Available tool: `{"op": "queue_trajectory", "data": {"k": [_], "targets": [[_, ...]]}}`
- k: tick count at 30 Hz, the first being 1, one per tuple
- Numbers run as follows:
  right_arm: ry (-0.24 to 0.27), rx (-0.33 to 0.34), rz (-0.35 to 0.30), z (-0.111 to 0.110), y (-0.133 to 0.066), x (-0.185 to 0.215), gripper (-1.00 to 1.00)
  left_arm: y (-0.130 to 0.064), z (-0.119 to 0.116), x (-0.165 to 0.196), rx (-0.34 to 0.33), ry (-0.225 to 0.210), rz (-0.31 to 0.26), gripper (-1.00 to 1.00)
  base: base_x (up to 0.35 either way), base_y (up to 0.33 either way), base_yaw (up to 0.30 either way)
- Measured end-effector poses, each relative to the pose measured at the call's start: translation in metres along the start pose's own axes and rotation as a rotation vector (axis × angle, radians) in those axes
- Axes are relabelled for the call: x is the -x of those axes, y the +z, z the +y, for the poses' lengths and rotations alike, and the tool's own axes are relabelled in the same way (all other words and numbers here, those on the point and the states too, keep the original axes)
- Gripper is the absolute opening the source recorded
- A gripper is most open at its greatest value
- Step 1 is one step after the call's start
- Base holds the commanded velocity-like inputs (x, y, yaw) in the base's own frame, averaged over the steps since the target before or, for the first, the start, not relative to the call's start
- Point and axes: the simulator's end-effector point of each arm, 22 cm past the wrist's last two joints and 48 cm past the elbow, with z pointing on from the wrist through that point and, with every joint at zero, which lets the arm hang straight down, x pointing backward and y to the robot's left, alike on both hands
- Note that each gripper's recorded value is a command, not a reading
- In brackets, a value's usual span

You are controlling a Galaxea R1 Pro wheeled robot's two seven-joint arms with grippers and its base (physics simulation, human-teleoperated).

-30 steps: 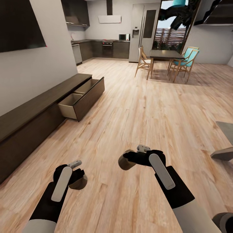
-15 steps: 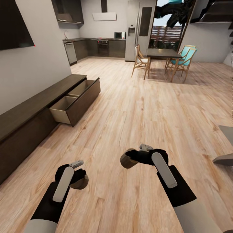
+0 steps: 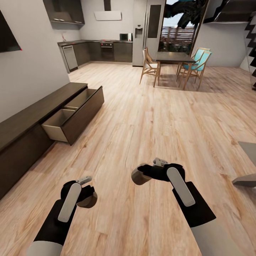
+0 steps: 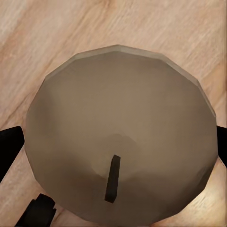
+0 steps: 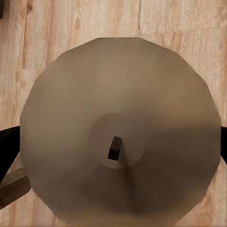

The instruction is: Place each of the two pumpkins and all three candles from the living room inside a cabinet in the living room (use any cabinet), then make sure every cabinet is closed, and position the cauldron so it is next to a table in the living room.

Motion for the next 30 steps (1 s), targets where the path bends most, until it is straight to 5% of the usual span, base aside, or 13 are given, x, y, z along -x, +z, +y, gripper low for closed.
{"op": "queue_trajectory", "data": {"k": [30], "targets": [[0.035,0.014,-0.019,0.0,-0.007,0.01,-1.0,-0.005,-0.003,0.002,-0.016,-0.005,-0.004,-1.0,0.031,-0.002,-0.241]]}}
